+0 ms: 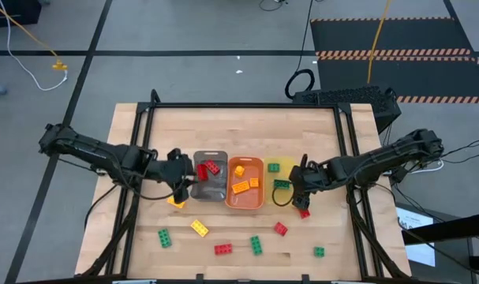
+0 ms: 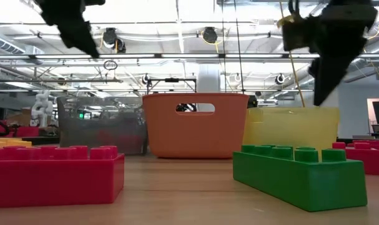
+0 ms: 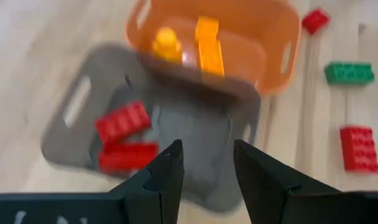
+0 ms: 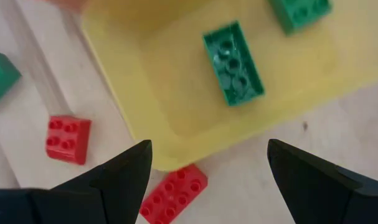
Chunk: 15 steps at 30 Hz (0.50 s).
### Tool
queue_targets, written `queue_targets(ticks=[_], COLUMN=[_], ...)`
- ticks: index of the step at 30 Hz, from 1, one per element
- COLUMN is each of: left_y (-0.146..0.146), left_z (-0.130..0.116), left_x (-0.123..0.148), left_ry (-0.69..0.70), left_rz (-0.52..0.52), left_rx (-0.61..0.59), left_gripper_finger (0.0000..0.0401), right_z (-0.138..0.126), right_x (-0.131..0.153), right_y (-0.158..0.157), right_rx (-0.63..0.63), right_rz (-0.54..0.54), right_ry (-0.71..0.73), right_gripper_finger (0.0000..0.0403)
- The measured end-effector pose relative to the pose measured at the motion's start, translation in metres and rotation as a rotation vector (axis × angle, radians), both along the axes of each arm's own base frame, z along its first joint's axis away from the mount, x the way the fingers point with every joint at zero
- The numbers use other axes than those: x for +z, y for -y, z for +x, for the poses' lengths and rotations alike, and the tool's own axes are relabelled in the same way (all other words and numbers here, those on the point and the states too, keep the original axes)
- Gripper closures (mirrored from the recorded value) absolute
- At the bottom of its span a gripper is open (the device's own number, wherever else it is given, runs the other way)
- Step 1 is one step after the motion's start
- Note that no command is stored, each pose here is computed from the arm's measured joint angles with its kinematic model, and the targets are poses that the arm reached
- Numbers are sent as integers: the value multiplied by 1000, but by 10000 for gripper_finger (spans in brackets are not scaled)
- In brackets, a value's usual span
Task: Sort & place blocks by color
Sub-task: Put the red game piece into the black bin
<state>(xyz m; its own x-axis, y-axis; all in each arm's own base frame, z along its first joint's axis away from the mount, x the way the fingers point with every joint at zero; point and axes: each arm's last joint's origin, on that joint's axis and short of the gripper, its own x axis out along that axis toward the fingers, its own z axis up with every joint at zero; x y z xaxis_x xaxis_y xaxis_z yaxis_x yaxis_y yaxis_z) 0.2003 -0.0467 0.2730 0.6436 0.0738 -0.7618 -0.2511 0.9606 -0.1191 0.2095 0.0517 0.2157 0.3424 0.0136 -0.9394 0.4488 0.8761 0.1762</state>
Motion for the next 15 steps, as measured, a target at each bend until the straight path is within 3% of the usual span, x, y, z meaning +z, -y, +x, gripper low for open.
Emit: queue_targets(ticks=[7,15], left_y=[29,51], left_z=[-2,-1], left_x=[-16,-43], left_ry=[-151,-323], left_rz=[-68,-38], left_rx=[31,82], left_gripper_finger=[258,258], right_z=[-20,-29], right_x=[-13,-18], right_y=[-12,-37], right_rx=[-31,-78], right_rz=[77,125], right_ry=[-49,-85], right_gripper_finger=[97,97])
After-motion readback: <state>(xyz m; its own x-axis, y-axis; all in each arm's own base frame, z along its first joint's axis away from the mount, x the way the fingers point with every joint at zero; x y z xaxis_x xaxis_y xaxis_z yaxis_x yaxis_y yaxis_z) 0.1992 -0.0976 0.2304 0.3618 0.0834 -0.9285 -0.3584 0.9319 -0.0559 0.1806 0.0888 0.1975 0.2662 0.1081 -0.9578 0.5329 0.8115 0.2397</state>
